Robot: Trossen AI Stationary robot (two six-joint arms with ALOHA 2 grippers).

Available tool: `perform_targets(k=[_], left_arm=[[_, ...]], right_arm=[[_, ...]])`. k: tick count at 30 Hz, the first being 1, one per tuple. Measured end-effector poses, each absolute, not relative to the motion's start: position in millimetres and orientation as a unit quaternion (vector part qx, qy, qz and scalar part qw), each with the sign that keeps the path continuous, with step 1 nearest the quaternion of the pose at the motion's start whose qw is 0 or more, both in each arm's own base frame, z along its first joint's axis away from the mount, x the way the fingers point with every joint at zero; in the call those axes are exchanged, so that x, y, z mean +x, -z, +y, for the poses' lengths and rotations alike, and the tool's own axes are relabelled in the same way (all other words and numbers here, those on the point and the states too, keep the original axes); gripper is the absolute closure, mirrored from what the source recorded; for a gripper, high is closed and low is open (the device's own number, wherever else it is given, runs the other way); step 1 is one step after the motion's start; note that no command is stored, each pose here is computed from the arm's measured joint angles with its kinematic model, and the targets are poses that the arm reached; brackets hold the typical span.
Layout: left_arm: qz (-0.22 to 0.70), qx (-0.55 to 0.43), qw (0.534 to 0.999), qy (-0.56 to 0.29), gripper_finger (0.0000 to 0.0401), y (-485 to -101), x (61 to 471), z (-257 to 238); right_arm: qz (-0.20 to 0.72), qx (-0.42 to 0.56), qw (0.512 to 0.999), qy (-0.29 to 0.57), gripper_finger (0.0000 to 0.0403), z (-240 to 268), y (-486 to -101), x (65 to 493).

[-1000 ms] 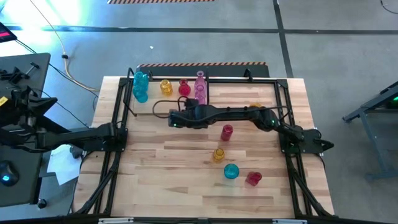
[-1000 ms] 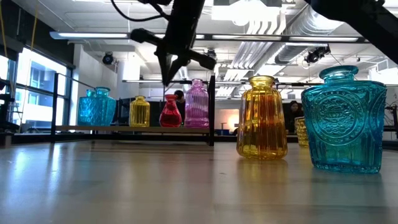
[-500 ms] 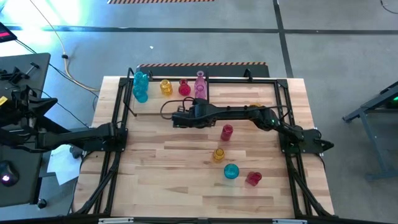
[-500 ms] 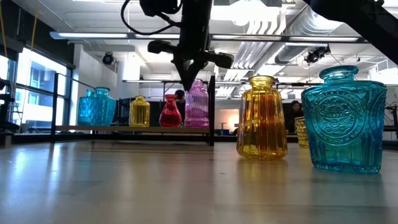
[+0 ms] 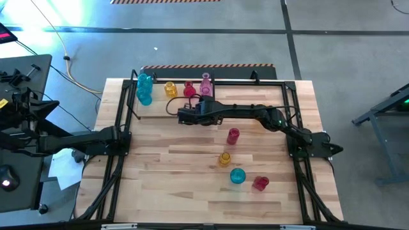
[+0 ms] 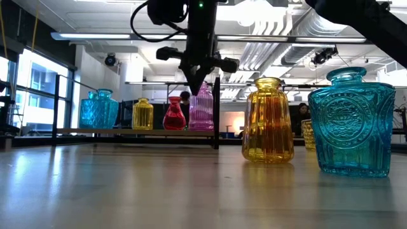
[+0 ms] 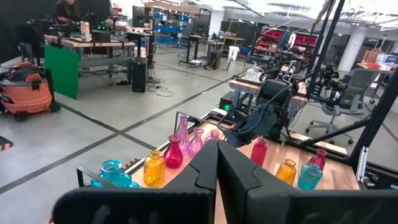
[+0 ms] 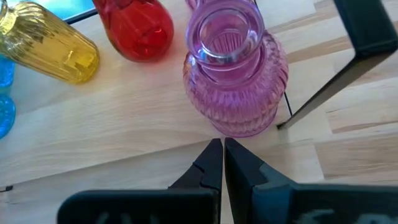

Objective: Sort vases onto shelf
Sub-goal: Put the purple vase on the shelf aligned with the other purple vase

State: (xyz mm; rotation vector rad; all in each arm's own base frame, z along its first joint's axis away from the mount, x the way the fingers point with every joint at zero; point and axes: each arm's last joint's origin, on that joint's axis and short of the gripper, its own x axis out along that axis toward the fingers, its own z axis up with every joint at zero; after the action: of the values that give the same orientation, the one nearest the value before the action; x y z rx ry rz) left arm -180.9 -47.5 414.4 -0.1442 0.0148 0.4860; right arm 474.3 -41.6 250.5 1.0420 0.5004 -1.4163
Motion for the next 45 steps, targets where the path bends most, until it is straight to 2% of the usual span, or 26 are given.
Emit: perform_targets(k=[45], left_arm=[[0.006,-0.077,0.968,-0.239,0.0401,-414.4,-180.8,-47.6]], right_arm=[[0.228,0.44,0.595,0.633,0.0403,-56.0,-249.6,468.3]])
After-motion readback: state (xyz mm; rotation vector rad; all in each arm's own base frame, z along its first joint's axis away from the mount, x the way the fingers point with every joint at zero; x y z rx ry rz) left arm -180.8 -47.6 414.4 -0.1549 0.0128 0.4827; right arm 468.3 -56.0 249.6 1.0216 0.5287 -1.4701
